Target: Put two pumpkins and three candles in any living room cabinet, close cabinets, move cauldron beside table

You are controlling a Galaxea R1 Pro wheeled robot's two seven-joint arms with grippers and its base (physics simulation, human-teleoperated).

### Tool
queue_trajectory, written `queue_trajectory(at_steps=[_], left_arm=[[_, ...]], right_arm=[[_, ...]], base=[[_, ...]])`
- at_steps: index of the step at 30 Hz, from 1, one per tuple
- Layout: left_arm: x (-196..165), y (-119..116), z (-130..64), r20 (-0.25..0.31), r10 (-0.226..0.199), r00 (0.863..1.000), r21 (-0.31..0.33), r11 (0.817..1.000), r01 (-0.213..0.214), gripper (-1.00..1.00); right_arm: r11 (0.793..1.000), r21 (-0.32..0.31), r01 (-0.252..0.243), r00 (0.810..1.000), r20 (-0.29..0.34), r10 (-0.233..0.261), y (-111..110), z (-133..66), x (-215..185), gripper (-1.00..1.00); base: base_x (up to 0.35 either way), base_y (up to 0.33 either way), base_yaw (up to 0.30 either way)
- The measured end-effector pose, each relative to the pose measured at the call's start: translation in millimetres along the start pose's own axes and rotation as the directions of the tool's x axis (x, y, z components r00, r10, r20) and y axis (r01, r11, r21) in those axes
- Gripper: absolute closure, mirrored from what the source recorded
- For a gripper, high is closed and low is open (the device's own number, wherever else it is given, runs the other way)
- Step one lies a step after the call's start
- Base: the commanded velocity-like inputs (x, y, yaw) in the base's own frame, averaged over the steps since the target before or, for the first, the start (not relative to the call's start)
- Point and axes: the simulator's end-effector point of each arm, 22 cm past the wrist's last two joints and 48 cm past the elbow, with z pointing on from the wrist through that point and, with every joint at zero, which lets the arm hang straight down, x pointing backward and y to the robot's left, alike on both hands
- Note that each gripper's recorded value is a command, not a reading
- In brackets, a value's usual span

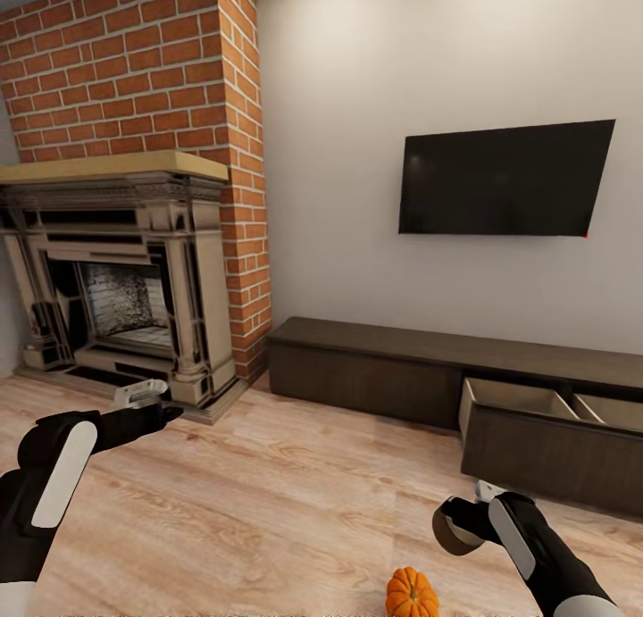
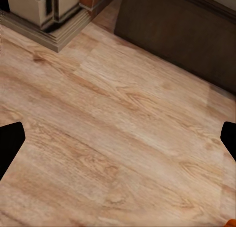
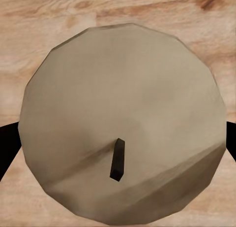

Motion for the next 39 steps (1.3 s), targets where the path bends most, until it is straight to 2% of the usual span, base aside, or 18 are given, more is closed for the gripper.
queue_trajectory(at_steps=[10,28,39], left_arm=[[6.4,2.3,6.9,-0.017,-0.001,1.000,-0.005,1.000,0.001,-1.00],[19.1,7.5,19.5,-0.050,-0.002,0.999,-0.017,1.000,0.001,-1.00],[26.8,10.0,27.0,-0.069,-0.003,0.998,-0.023,1.000,0.002,-1.00]], right_arm=[[1.000,0.008,0.001,1.000,-0.020,-0.001,-3.6,5.8,6.8,1.00],[1.000,0.020,0.005,0.998,-0.056,-0.004,-7.9,15.9,19.8,1.00],[0.999,0.021,0.029,0.996,-0.082,-0.027,-2.1,22.9,31.4,1.00]], base=[[0.000,0.016,0.000],[0.055,0.129,0.000],[0.053,0.105,0.000]])
